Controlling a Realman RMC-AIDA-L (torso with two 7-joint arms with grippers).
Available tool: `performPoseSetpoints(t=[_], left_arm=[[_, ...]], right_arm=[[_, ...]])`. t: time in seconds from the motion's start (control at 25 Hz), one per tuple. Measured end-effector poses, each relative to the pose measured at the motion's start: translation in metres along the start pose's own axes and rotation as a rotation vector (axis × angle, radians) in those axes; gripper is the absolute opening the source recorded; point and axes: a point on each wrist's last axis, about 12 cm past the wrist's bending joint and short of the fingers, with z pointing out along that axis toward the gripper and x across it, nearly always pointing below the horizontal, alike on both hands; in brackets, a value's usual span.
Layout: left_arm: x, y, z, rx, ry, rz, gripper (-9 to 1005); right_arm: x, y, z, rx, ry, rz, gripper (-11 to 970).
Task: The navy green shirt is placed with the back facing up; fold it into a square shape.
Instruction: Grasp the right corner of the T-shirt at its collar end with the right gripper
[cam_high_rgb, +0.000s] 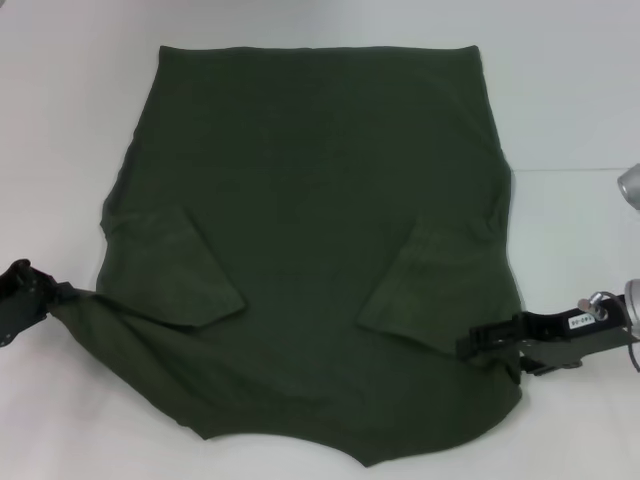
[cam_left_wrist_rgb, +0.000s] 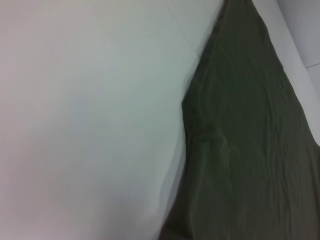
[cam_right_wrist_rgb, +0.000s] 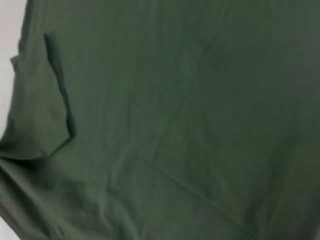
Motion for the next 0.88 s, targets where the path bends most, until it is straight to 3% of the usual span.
performPoseSetpoints(t=[0.48,0.88], left_arm=[[0.000,0.000,-0.001,0.006,-0.006,-0.006,3],[-0.001,0.000,-0.001,0.009,-0.009,-0.006,2]], right_arm=[[-0.008,0.016,0.003,-0.120,-0.068,0.005,927],[-0.012,0.021,0.006,-0.117,-0.071,-0.008,927]])
